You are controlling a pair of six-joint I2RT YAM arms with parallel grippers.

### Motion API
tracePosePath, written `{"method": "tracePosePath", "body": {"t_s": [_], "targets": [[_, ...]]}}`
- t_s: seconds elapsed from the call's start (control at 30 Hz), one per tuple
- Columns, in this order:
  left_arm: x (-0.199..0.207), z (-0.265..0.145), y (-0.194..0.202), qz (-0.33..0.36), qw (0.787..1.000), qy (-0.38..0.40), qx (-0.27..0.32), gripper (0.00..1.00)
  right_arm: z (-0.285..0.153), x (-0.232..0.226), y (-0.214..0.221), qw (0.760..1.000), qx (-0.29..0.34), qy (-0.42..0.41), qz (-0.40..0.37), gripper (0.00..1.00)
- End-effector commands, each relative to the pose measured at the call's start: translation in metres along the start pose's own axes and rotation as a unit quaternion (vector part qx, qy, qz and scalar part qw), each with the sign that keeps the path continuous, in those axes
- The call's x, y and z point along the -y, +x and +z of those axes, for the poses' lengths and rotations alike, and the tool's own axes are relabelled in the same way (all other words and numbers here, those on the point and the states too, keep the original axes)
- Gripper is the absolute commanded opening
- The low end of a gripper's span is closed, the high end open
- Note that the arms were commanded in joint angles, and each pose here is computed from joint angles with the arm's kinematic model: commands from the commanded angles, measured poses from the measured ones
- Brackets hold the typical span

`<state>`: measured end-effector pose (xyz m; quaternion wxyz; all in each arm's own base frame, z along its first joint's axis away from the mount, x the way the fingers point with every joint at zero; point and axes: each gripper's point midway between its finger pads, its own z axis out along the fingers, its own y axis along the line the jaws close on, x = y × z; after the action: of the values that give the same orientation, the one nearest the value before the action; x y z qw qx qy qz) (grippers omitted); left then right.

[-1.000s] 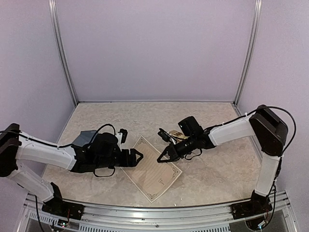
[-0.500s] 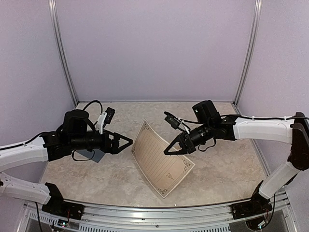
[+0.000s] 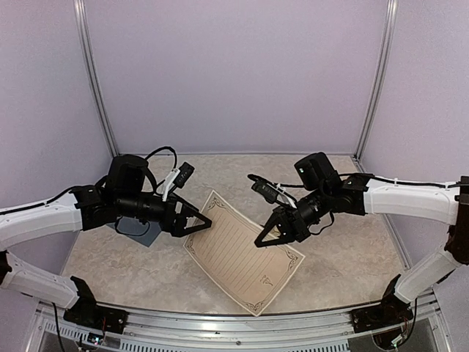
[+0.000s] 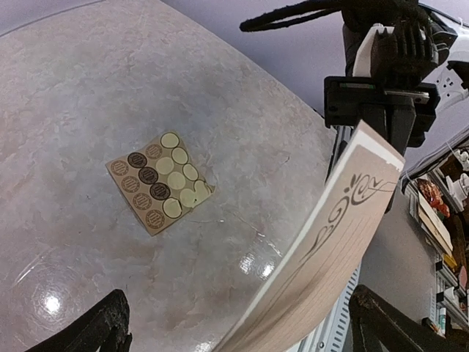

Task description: Place the letter into the envelope and seal it

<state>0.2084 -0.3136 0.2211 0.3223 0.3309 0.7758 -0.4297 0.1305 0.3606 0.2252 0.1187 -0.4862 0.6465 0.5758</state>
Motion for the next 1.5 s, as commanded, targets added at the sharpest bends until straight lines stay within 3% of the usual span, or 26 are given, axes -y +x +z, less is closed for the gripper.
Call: {"method": "tracePosePath", "body": {"t_s": [0.0,0.07,0.1,0.27,0.4,0.5,0.63,0.77,0.87,1.1,1.23,1.47], "targets": [[0.017,-0.002,-0.003,0.029,0.999,0.043,-0.013,0.99,0.0,-0.014,0.007,1.0,-0.011,-0.025,-0.011,0.0],[0.023,-0.003,-0.003,0.033,0.998,0.059,-0.014,0.95,0.0,-0.011,0.007,1.0,-0.012,-0.015,-0.011,0.0],[0.026,-0.004,-0.002,0.034,0.997,0.07,-0.015,0.89,0.0,-0.01,0.007,1.0,-0.012,-0.01,-0.011,0.0],[0.037,-0.004,0.006,0.03,0.994,0.106,-0.027,0.34,-0.002,0.0,0.0,1.0,-0.006,0.027,-0.012,0.0],[0.037,-0.007,0.005,0.028,0.994,0.103,-0.021,0.02,-0.007,0.013,-0.005,0.998,0.004,0.06,0.001,0.0],[0.038,-0.013,-0.001,0.03,0.995,0.095,0.001,0.0,-0.02,0.022,-0.014,0.996,0.034,0.08,0.013,0.02],[0.045,-0.029,-0.02,0.039,0.994,0.086,0.057,0.0,-0.047,0.022,-0.033,0.99,0.106,0.096,0.019,0.29],[0.057,-0.052,-0.046,0.049,0.989,0.074,0.117,0.0,-0.077,0.027,-0.05,0.972,0.184,0.147,0.02,0.67],[0.072,-0.068,-0.06,0.063,0.984,0.082,0.143,0.0,-0.102,0.048,-0.052,0.943,0.248,0.216,0.059,0.8],[0.105,-0.083,-0.081,0.095,0.978,0.118,0.145,0.0,-0.13,0.09,-0.034,0.883,0.333,0.306,0.129,0.88],[0.121,-0.091,-0.092,0.113,0.973,0.132,0.153,0.0,-0.134,0.103,-0.021,0.864,0.36,0.316,0.153,0.91],[0.148,-0.102,-0.104,0.135,0.961,0.177,0.164,0.0,-0.106,0.125,-0.013,0.887,0.322,0.282,0.174,0.9]]}}
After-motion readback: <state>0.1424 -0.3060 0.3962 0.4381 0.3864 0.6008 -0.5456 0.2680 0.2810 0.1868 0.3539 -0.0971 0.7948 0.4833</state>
